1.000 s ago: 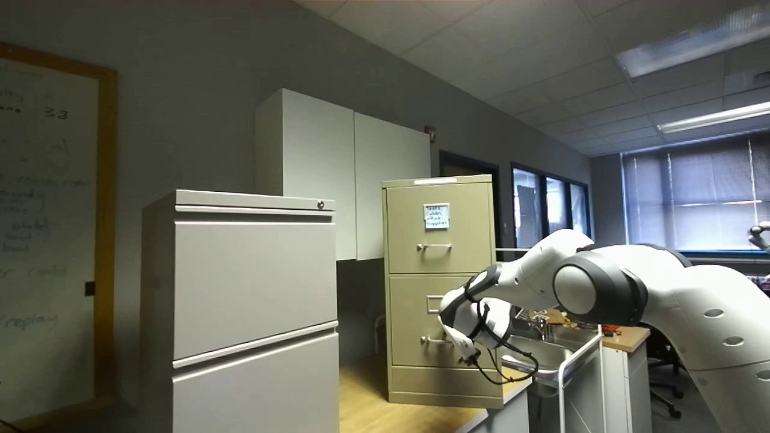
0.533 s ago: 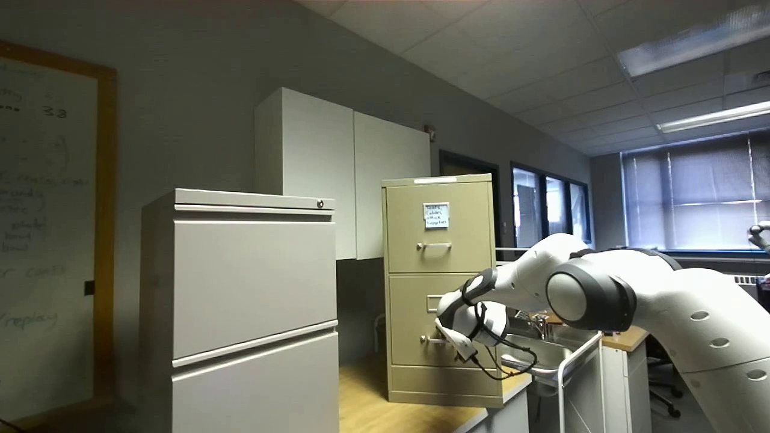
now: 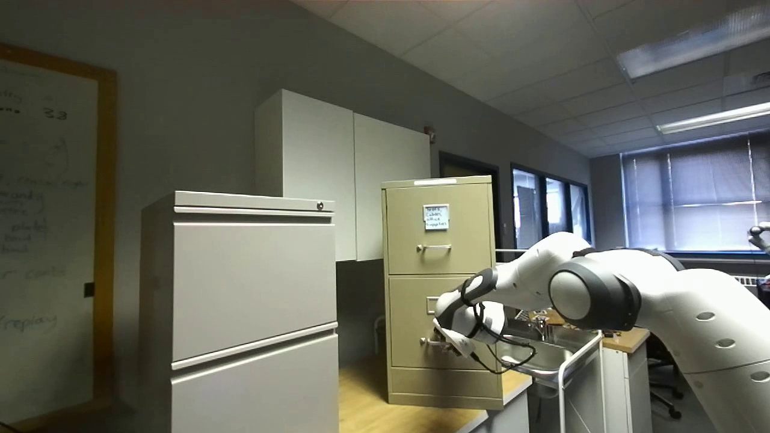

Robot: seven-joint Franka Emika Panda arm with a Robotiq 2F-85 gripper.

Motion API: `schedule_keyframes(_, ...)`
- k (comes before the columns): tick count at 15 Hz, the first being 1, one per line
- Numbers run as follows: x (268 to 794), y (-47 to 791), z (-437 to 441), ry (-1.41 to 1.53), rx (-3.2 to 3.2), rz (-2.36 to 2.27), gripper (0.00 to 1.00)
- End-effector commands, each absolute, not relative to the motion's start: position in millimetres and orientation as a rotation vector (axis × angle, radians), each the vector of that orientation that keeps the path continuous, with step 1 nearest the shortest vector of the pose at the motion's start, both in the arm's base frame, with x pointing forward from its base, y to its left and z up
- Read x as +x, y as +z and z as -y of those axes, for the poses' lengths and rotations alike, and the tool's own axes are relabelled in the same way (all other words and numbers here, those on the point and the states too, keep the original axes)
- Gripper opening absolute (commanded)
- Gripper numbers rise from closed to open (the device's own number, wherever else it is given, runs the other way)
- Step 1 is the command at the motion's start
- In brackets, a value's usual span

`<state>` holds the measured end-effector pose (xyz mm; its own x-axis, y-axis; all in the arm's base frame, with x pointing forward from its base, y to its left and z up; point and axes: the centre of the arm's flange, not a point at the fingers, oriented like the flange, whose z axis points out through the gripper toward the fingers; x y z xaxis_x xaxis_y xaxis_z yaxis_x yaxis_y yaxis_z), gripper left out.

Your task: Open the bottom drawer of the file cabinet on the right

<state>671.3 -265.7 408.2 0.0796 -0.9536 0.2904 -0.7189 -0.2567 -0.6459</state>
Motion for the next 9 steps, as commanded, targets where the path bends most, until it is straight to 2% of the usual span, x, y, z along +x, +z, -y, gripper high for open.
schedule_keyframes(1,619.5,406.3,207.8,-0.858,-2.139,-1.532,0.00)
schedule_keyframes(9,569.2,414.8,174.4,-0.847,-2.304,-1.384,0.02)
